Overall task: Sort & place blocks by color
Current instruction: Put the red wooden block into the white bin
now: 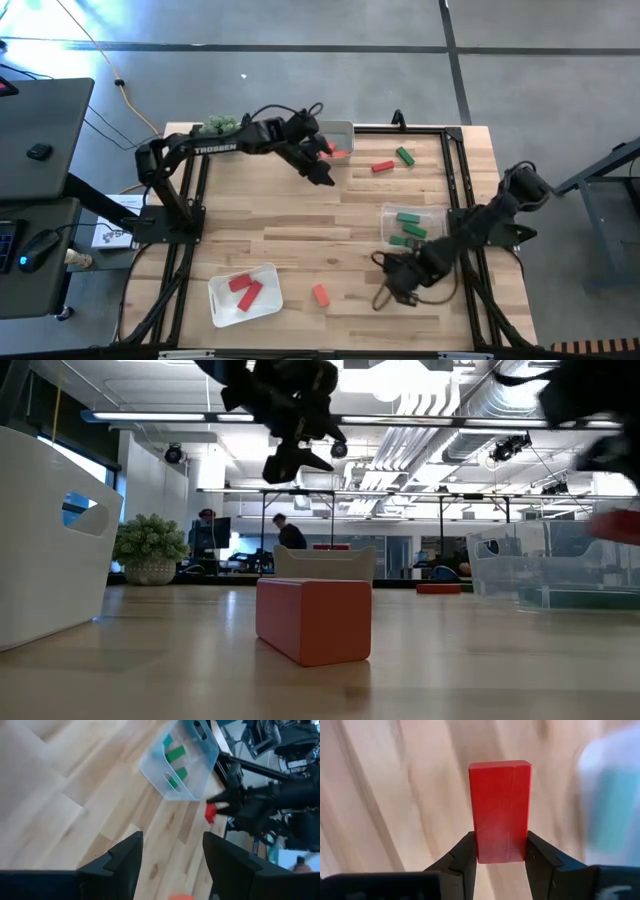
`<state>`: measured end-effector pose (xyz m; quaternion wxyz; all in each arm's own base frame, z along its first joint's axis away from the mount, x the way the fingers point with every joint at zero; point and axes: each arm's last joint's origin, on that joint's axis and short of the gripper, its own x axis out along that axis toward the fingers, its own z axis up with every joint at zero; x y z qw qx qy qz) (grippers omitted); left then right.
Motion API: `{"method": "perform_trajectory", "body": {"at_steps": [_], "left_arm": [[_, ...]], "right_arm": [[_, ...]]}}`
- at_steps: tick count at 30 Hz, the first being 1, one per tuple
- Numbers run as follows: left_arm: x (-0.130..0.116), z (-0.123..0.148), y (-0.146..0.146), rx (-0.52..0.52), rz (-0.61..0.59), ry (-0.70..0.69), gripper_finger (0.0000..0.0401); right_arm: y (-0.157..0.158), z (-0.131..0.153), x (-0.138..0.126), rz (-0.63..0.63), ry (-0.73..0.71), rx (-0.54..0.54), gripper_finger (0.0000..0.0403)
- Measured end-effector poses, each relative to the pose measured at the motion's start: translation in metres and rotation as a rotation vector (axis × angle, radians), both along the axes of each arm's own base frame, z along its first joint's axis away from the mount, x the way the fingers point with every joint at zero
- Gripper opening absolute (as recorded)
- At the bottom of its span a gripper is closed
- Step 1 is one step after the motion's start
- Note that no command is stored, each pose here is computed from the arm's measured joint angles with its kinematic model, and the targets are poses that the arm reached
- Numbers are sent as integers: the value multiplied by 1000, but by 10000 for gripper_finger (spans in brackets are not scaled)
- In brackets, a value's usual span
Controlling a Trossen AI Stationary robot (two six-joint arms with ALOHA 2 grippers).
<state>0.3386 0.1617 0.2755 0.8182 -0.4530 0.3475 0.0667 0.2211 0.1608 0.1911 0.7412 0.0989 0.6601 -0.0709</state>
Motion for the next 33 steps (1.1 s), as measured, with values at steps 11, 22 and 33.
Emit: {"method": "perform_trajectory", "body": {"at_steps": [11, 22, 33], "left_arm": [[-14, 0, 26, 31, 52, -8, 195], [-14, 0, 27, 62, 44, -8, 195], [-14, 0, 28, 7, 91, 3, 195]], "right_arm": [[-60, 31, 53, -168, -171, -109, 105], [-125, 50, 78, -329, -257, -250, 105], [-172, 75, 90, -252, -294, -376, 105]]}}
